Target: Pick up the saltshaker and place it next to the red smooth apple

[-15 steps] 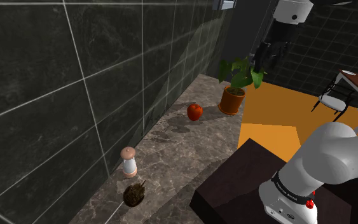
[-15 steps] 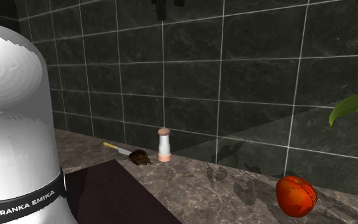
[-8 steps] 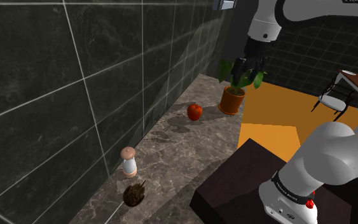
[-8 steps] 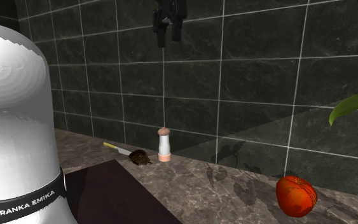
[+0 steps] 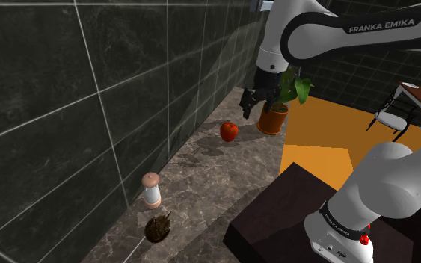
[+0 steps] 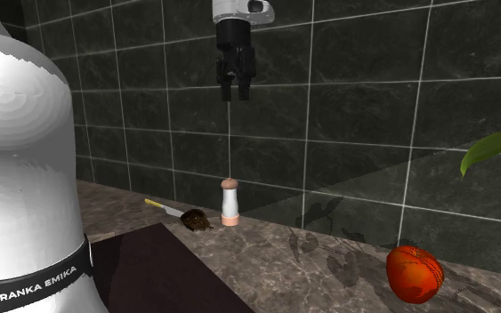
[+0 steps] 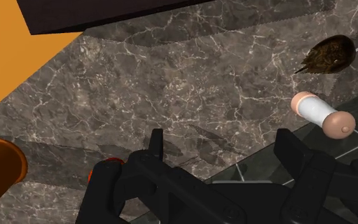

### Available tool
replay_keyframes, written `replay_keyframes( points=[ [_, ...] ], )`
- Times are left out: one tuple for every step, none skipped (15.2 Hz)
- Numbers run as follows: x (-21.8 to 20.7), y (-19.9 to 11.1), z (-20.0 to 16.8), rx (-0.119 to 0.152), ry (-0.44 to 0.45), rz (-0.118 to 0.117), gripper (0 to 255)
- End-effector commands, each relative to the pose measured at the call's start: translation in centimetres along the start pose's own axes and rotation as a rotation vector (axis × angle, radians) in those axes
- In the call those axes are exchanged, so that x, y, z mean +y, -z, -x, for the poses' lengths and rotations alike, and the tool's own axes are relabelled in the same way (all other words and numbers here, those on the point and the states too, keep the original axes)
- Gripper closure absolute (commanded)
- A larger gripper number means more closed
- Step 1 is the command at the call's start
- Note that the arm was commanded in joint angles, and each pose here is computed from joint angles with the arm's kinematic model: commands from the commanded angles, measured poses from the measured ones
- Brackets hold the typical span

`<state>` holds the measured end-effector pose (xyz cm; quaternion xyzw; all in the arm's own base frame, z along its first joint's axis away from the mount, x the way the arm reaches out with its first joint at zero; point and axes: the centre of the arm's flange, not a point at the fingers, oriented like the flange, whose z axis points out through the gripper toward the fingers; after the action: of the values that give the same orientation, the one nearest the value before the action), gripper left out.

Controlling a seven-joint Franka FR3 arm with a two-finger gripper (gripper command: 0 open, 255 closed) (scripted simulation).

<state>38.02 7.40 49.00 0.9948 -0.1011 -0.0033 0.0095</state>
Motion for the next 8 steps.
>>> replay_keyframes(
  points=[
    [-1.5, -1.5, -0.7, -0.002, 0.002, -0.005, 0],
    [-2.5, -2.3, -1.1, -0.003, 0.003, -0.008, 0],
    [-3.4, -3.2, -1.5, -0.004, 0.004, -0.01, 0],
    [-4.3, -4.0, -1.9, -0.006, 0.006, -0.012, 0],
    [-5.2, -4.8, -2.3, -0.007, 0.007, -0.015, 0],
    [-6.2, -5.6, -2.6, -0.008, 0.008, -0.017, 0],
    [-7.1, -6.5, -3.0, -0.01, 0.009, -0.019, 0],
    [-8.0, -7.3, -3.4, -0.011, 0.011, -0.022, 0]
  ],
)
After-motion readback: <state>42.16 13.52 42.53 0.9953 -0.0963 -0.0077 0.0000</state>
